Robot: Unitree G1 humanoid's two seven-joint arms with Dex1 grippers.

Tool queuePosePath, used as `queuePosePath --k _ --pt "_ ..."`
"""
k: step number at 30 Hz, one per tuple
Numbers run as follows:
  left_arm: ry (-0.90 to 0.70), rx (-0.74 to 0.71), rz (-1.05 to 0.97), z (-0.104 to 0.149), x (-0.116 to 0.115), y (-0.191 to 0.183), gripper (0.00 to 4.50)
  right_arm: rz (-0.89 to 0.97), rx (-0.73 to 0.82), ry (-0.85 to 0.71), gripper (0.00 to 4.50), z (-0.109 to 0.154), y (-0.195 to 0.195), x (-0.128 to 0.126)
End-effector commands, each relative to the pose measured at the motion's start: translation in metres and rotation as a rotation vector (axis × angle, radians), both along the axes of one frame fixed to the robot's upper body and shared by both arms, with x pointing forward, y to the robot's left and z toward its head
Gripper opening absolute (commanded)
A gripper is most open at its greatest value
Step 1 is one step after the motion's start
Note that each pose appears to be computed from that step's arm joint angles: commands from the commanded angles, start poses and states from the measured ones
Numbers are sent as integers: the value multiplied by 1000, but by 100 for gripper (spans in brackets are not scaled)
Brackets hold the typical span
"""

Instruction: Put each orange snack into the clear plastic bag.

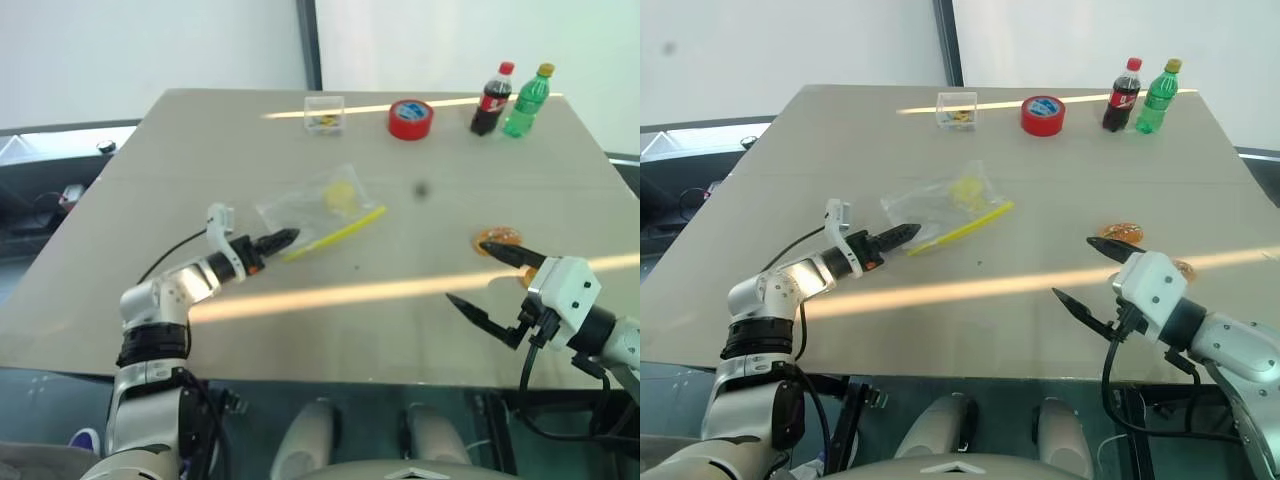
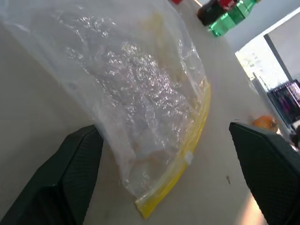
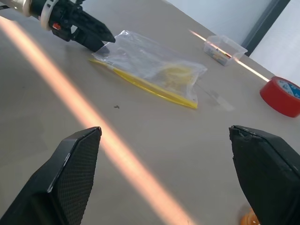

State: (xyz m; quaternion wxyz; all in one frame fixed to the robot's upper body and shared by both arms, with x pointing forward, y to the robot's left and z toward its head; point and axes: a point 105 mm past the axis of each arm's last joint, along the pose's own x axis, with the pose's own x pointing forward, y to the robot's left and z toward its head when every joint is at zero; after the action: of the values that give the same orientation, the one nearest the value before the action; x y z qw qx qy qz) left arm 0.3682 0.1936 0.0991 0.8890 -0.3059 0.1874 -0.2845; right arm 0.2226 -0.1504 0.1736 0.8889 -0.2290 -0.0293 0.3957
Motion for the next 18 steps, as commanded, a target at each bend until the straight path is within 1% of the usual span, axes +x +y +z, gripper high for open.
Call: queuePosePath --k 1,3,6,9,13,15,16,17,18 --pt "231 -227 59 0 4 -7 450 14 -19 -52 446 9 7 -3" --pt "245 -243 51 9 8 -15 450 10 -21 -50 446 8 8 -2" --pt "240 -218 45 13 13 -23 450 -2 -31 -50 446 7 9 -1" --pt "257 -217 34 11 15 -29 364 -5 -33 -51 450 6 11 1" --pt "286 -268 20 10 16 -36 199 -17 -47 -55 450 4 13 3" --pt "298 -302 17 12 17 -38 108 -9 -58 -71 450 2 18 5" --pt "303 -331 14 15 18 -40 75 2 -73 -91 450 1 23 7" --pt "306 -356 10 18 18 -42 63 14 -93 -109 450 -2 27 10" --pt "306 -377 7 22 18 -42 21 19 -121 -131 450 -5 31 13"
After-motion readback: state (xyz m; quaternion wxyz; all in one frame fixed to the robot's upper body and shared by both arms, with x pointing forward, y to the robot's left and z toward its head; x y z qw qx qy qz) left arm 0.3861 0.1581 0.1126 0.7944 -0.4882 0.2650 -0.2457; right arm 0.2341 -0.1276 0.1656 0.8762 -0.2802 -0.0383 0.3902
